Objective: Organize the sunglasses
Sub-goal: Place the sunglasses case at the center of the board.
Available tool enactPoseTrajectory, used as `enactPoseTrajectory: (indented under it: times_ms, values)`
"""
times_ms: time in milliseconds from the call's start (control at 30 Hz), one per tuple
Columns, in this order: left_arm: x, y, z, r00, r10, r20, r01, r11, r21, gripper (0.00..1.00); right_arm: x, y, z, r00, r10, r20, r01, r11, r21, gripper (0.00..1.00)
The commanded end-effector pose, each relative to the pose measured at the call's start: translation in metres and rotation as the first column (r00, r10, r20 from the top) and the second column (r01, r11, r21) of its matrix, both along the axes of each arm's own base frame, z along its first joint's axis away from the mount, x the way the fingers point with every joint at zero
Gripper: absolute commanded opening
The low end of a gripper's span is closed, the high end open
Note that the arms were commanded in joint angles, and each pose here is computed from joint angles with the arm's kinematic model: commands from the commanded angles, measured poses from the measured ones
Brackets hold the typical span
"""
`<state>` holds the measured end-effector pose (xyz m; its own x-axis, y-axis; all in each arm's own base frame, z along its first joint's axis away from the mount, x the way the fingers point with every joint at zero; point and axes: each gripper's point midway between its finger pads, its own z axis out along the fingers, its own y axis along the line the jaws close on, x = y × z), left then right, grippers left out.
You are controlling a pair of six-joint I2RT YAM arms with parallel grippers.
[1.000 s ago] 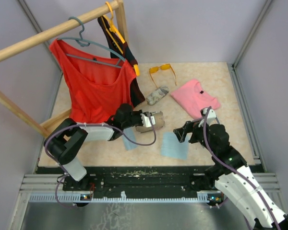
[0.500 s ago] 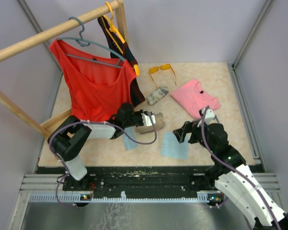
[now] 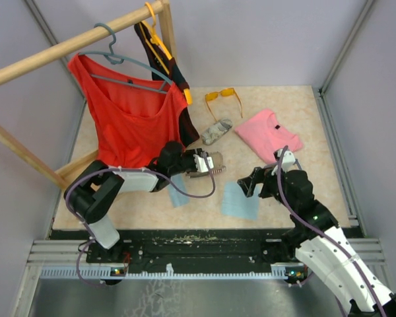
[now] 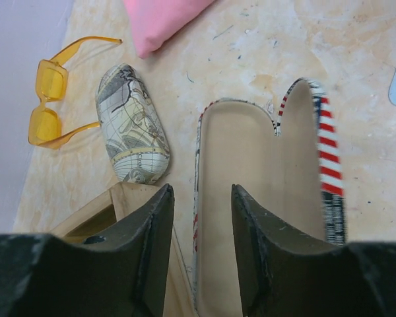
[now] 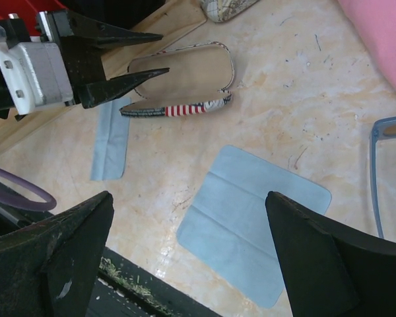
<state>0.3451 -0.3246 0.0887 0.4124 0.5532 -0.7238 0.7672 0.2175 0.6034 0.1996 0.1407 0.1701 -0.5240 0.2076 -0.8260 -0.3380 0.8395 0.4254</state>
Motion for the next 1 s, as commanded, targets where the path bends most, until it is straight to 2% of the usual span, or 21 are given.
enactPoseTrajectory:
  times_ms: [0,200,267,333,400,433,500,533,667,833,967]
  values:
    - [-0.002,-0.004,0.042,1.000,0.013,0.024,-0.010,0.993,-0.121,0.47,0.010,-0.001,0.027,0.997,-0.067,0.043,0.064,0.995,0.079,0.99]
    - [-0.004,0.001,0.103,0.994,0.096,-0.057,-0.109,0.945,-0.309,0.52,0.015,0.006,0.014,0.996,-0.075,-0.049,0.079,0.992,0.097,0.99]
    - [0.003,0.013,0.120,0.969,0.201,-0.147,-0.242,0.895,-0.373,0.54,0.016,0.013,0.011,0.998,-0.040,-0.056,0.045,0.994,0.096,0.99]
    - [0.012,0.028,0.131,0.901,0.318,-0.296,-0.422,0.805,-0.418,0.56,0.018,0.017,0.006,0.998,-0.016,-0.053,0.021,0.996,0.089,0.99]
    - [0.015,0.043,0.137,0.800,0.404,-0.444,-0.582,0.702,-0.409,0.59,0.023,0.015,0.004,0.997,-0.044,-0.058,0.050,0.995,0.091,0.99]
    - [0.012,0.054,0.128,0.726,0.443,-0.526,-0.661,0.661,-0.355,0.63,0.026,0.013,0.004,0.996,-0.063,-0.062,0.068,0.994,0.086,0.99]
    - [0.005,0.066,0.126,0.615,0.451,-0.647,-0.749,0.591,-0.301,0.66,0.030,0.010,0.004,0.993,-0.097,-0.069,0.102,0.991,0.083,0.99]
    - [-0.002,0.069,0.121,0.567,0.439,-0.697,-0.770,0.582,-0.261,0.67,0.033,0.007,0.003,0.988,-0.131,-0.080,0.138,0.986,0.091,0.99]
    - [-0.027,0.082,0.106,0.463,0.422,-0.779,-0.806,0.567,-0.171,0.74,0.040,0.003,0.003,0.976,-0.191,-0.103,0.202,0.973,0.110,0.99]
    - [-0.049,0.105,0.089,0.336,0.446,-0.830,-0.875,0.474,-0.100,0.80,0.047,0.019,0.000,0.988,-0.124,-0.095,0.135,0.983,0.126,0.99]
    - [-0.067,0.112,0.085,0.286,0.423,-0.860,-0.887,0.456,-0.071,0.83,0.051,0.025,0.000,0.995,-0.072,-0.067,0.078,0.993,0.091,0.99]
